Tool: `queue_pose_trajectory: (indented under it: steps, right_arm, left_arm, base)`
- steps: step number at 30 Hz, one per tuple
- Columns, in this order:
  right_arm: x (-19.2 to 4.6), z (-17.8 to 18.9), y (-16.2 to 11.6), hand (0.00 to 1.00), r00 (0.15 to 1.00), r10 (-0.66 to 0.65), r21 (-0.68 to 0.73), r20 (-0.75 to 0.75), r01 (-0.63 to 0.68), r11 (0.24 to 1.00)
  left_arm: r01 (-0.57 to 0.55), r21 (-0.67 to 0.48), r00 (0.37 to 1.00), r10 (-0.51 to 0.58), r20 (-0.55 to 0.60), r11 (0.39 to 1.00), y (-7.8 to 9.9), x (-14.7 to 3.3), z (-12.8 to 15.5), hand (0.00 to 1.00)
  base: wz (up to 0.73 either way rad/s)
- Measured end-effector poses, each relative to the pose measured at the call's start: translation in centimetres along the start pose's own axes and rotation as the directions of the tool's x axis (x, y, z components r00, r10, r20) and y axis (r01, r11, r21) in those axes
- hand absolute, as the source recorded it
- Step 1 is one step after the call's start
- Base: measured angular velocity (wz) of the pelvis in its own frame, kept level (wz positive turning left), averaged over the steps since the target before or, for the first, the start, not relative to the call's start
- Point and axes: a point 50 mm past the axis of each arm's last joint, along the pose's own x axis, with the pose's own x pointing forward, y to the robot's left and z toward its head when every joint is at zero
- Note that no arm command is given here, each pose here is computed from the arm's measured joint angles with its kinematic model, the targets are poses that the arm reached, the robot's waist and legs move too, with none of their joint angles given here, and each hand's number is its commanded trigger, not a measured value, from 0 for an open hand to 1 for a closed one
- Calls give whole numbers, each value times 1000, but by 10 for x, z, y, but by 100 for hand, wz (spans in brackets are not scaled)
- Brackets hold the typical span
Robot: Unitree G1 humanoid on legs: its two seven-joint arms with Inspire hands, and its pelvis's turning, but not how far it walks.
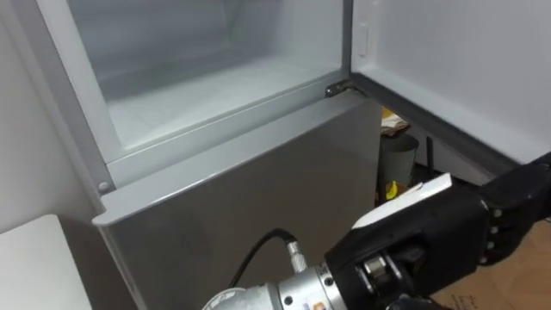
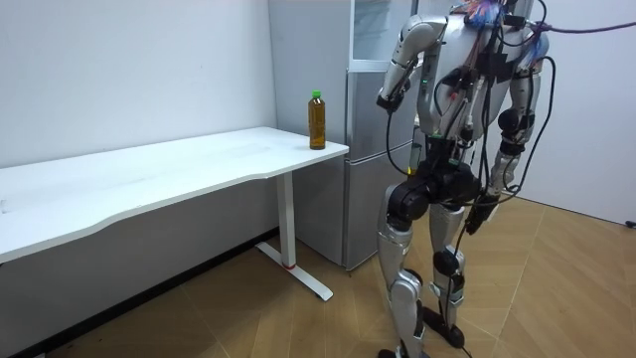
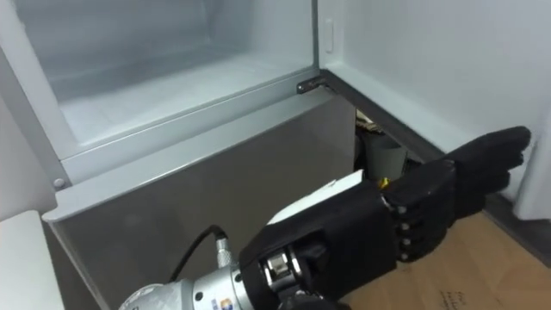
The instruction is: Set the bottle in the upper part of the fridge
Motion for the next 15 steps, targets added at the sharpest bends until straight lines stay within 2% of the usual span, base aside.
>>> queue_pose_trajectory:
  steps: [7, 15]
  right_arm:
    - [0, 0, 0, 0, 1000, -1, 17, -1, 1, 1000]
    - [-1, -3, -2, 0, 1000, 6, 25, -21, -6, 1000]
  left_arm:
    - [11, -4, 1000, -11, -6, 1000, 2, 3, -2, 0]
    - [3, 4, 1000, -3, -24, 1000, 4, 2, -4, 0]
  base:
    - [-5]
    - [11]
